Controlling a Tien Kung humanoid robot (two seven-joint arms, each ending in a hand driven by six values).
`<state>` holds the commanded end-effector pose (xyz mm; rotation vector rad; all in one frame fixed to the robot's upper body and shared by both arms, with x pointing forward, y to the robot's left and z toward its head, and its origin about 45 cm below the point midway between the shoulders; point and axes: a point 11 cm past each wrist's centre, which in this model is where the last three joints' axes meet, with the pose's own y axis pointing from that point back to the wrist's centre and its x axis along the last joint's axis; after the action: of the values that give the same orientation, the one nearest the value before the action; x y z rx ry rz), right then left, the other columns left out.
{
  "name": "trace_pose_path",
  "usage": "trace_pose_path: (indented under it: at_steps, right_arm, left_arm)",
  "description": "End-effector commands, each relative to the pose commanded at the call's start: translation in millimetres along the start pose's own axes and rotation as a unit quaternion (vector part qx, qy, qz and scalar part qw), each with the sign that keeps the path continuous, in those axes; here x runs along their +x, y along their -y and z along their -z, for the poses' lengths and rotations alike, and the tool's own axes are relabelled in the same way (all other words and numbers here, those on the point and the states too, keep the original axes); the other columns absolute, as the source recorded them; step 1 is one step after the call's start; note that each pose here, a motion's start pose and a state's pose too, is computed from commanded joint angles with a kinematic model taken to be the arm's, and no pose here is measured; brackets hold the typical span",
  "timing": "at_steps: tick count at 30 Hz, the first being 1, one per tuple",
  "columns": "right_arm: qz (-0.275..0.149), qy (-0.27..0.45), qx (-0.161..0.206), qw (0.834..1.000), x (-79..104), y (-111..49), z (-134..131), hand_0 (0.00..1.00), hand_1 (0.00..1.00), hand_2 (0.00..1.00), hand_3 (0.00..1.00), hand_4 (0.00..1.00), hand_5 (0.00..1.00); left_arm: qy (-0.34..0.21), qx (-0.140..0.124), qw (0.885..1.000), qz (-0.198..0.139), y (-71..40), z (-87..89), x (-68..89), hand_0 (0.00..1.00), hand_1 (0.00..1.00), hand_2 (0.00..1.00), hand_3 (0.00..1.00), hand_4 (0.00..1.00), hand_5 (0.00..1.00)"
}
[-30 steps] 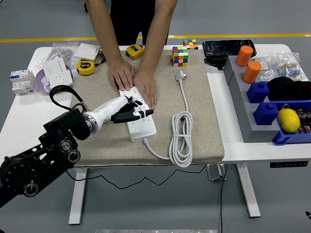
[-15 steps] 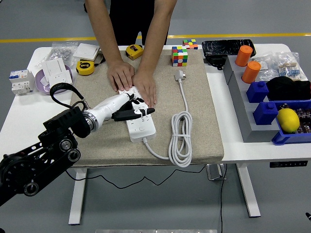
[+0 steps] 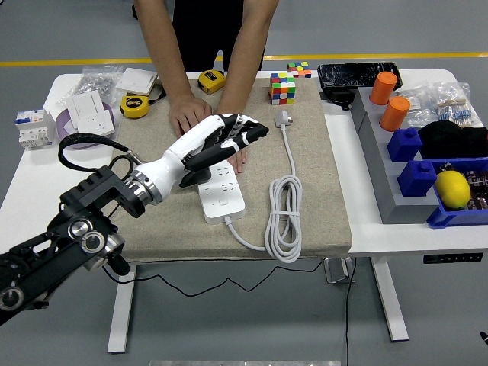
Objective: Pick up the plug,place it near the board,insert it into the board,press the button
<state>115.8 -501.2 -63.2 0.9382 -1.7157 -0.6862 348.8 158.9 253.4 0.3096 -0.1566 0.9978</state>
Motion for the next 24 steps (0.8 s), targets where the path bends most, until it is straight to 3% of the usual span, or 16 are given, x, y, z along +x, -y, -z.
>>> trace_pose_path:
  at_steps: [3, 4, 9, 10, 11, 15, 16, 21, 24]
  right_arm:
    - [0.0, 0.001, 0.0, 1.0, -0.1, 0.0, 0.5, 0.998, 0.834, 0.752, 0.787, 0.998, 0.846]
    - [0.0, 0.002, 0.001, 1.0, -0.3, 0.0, 1.1, 0.998, 0.834, 0.753, 0.787, 0.998, 0.846]
    - [0.0, 0.002, 0.003, 1.0, -0.5, 0.1, 3.3, 0.998, 0.834, 0.753, 0.787, 0.998, 0.846]
    - [0.0, 0.002, 0.003, 1.0, -0.6, 0.1, 3.3, 0.998, 0.835, 0.753, 0.787, 0.998, 0.848]
    - [0.0, 0.001, 0.002, 1.0, -0.6, 0.1, 3.4, 0.998, 0.835, 0.753, 0.787, 0.998, 0.848]
    - [0.0, 0.001, 0.004, 1.0, -0.2, 0.2, 5.4, 0.998, 0.835, 0.753, 0.787, 0.998, 0.848]
    - [0.0, 0.001, 0.005, 1.0, -0.1, 0.3, 6.0, 0.998, 0.835, 0.752, 0.788, 0.998, 0.853]
    - [0.0, -0.001, 0.005, 1.0, 0.0, 0.3, 6.3, 0.998, 0.835, 0.752, 0.788, 0.998, 0.853]
    - [-0.001, -0.002, 0.003, 1.0, 0.7, 0.3, 4.4, 0.998, 0.835, 0.753, 0.788, 0.998, 0.861]
  left_arm:
    - [-0.006, 0.049, 0.999, 0.008, -1.3, 17.9, 5.8, 0.307, 0.226, 0.313, 0.66, 0.556, 0.414]
    - [-0.002, 0.059, 0.998, 0.015, -1.8, 21.5, 5.0, 0.154, 0.041, 0.138, 0.764, 0.485, 0.318]
    - [0.031, 0.113, 0.989, 0.092, -3.4, 37.1, -13.1, 0.154, 0.041, 0.138, 0.764, 0.485, 0.318]
    - [0.041, 0.122, 0.986, 0.105, -3.0, 40.2, -15.7, 0.141, 0.034, 0.142, 0.895, 0.451, 0.098]
    - [0.053, 0.129, 0.984, 0.114, -2.4, 43.0, -16.5, 0.141, 0.034, 0.142, 0.895, 0.451, 0.098]
    - [0.097, 0.159, 0.976, 0.113, 3.0, 56.3, -8.6, 0.141, 0.034, 0.142, 0.895, 0.451, 0.098]
    - [0.105, 0.166, 0.974, 0.114, 4.1, 59.3, -7.7, 0.127, 0.029, 0.148, 0.906, 0.553, 0.002]
    - [0.188, 0.206, 0.955, 0.097, 8.2, 73.6, 5.2, 0.127, 0.029, 0.148, 0.906, 0.553, 0.002]
    - [0.207, 0.218, 0.948, 0.102, 7.8, 78.8, 4.8, 0.129, 0.029, 0.151, 0.902, 0.551, 0.002]
